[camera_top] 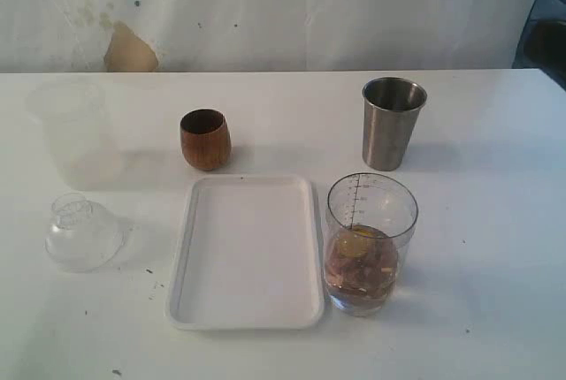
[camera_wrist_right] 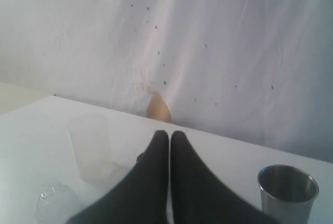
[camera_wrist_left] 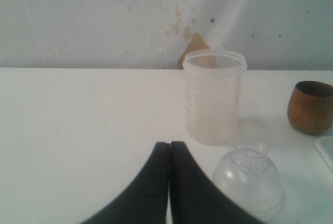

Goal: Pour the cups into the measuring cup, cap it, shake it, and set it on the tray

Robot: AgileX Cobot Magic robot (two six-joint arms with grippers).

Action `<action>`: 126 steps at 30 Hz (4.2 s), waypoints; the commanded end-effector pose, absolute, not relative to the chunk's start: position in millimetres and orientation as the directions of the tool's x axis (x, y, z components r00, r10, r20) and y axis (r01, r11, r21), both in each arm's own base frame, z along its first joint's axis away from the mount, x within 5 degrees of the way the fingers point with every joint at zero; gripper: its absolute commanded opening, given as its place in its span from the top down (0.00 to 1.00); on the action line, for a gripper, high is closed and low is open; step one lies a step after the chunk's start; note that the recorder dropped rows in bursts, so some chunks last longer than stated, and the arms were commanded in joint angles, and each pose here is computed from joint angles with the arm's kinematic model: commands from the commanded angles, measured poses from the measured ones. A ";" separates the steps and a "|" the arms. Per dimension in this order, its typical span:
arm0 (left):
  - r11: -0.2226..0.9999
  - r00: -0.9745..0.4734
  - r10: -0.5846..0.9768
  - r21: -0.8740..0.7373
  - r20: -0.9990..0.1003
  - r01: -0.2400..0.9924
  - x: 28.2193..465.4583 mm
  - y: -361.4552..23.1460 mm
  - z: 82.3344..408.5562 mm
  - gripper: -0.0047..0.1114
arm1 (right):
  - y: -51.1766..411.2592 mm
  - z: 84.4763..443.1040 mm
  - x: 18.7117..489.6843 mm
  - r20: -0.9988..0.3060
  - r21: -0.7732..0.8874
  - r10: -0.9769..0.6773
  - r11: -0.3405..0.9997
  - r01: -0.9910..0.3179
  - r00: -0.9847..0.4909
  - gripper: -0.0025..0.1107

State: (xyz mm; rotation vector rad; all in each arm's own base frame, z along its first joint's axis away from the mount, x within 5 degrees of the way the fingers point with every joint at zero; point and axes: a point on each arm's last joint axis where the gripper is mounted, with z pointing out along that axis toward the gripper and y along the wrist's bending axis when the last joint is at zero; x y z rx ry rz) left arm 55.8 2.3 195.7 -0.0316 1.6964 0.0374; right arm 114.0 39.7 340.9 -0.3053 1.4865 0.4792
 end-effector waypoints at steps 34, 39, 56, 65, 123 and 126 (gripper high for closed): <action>0.999 -0.116 -0.003 0.002 -0.993 -0.043 55.8 2.2 194.7 0.95 | 25.4 369.8 54.5 -0.667 -0.101 0.163 0.947 -0.306 0.727 0.98; 0.999 -0.116 -0.003 0.002 -0.993 -0.043 55.8 2.2 194.7 0.95 | 15.8 335.2 45.4 -0.629 -0.119 0.012 0.987 -0.111 0.778 0.98; 0.999 -0.114 -0.003 0.002 -0.993 -0.043 55.8 2.2 194.9 0.95 | -7.6 193.8 55.3 -0.987 -0.097 -0.083 0.990 0.102 -0.136 0.98; 0.999 -0.114 -0.003 0.002 -0.993 -0.043 55.8 2.2 194.9 0.95 | -6.2 184.1 53.7 -0.970 -0.072 -0.053 0.995 0.069 -0.237 0.98; 0.955 -0.830 0.030 -0.228 -0.556 0.187 249.6 -44.2 205.8 0.36 | -6.2 183.1 53.4 -0.968 -0.067 -0.048 0.995 0.070 -0.248 0.98; 0.955 -0.790 0.112 -0.153 -0.602 0.253 260.4 -61.1 196.4 0.36 | -6.2 183.1 53.4 -0.968 -0.067 -0.048 0.995 0.070 -0.248 0.98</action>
